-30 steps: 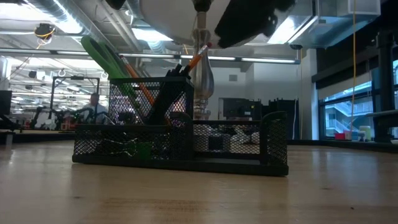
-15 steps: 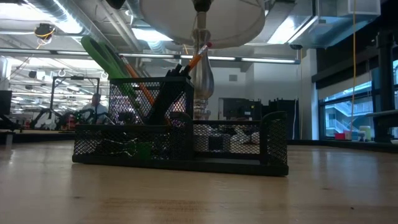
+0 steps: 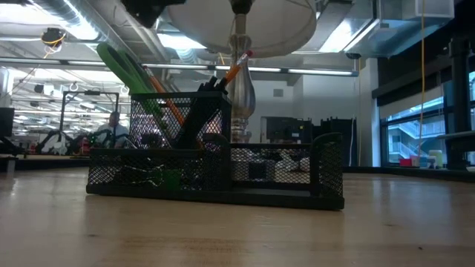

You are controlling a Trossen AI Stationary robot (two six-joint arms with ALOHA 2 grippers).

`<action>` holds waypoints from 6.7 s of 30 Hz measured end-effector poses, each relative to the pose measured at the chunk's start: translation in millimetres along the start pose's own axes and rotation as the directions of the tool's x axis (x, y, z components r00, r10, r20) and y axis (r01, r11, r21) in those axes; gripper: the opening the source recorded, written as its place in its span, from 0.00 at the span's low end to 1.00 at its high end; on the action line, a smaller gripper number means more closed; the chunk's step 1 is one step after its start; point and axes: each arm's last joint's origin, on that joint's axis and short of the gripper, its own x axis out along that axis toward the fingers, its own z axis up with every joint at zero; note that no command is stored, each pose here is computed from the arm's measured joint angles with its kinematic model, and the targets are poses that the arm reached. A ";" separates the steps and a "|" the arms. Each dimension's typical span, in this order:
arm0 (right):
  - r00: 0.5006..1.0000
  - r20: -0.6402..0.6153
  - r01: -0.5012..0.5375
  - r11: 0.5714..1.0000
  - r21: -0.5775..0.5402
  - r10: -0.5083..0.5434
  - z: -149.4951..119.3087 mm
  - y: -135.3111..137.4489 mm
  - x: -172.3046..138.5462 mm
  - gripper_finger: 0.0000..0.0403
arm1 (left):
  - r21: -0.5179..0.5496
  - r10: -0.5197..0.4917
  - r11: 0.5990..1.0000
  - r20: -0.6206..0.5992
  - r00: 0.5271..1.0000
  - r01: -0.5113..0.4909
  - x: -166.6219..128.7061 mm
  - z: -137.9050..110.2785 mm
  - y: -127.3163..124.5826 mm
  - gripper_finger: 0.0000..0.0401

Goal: Pick and place office supplies into organizer
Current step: Put the blue sticky notes pad into the black desk organizer

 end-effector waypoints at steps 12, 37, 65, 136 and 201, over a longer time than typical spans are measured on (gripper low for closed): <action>0.999 -0.026 0.039 0.990 0.132 -0.036 -26.2 -73.2 36.8 0.41 | -0.137 -0.034 0.990 0.041 0.999 0.039 34.9 -11.0 -10.8 0.33; 0.988 -0.153 -0.005 0.991 0.134 0.026 -22.9 -117.3 81.0 0.41 | -0.262 -0.034 0.964 0.078 0.996 0.053 38.4 -9.6 -12.2 0.33; 0.989 -0.073 -0.114 0.984 0.138 0.125 -19.1 -119.4 87.6 0.41 | -0.243 -0.032 0.969 0.077 0.997 0.050 38.3 -9.7 -12.1 0.33; 0.878 0.357 -0.368 0.927 0.075 0.320 101.1 17.3 79.8 0.01 | -0.006 -0.100 0.995 0.065 0.993 0.100 25.8 -18.9 -43.3 0.33; 0.966 0.258 -0.083 0.926 0.369 -0.016 140.0 57.5 143.6 0.10 | 0.228 -0.138 0.959 -0.140 0.980 0.168 16.0 -32.5 -38.3 0.33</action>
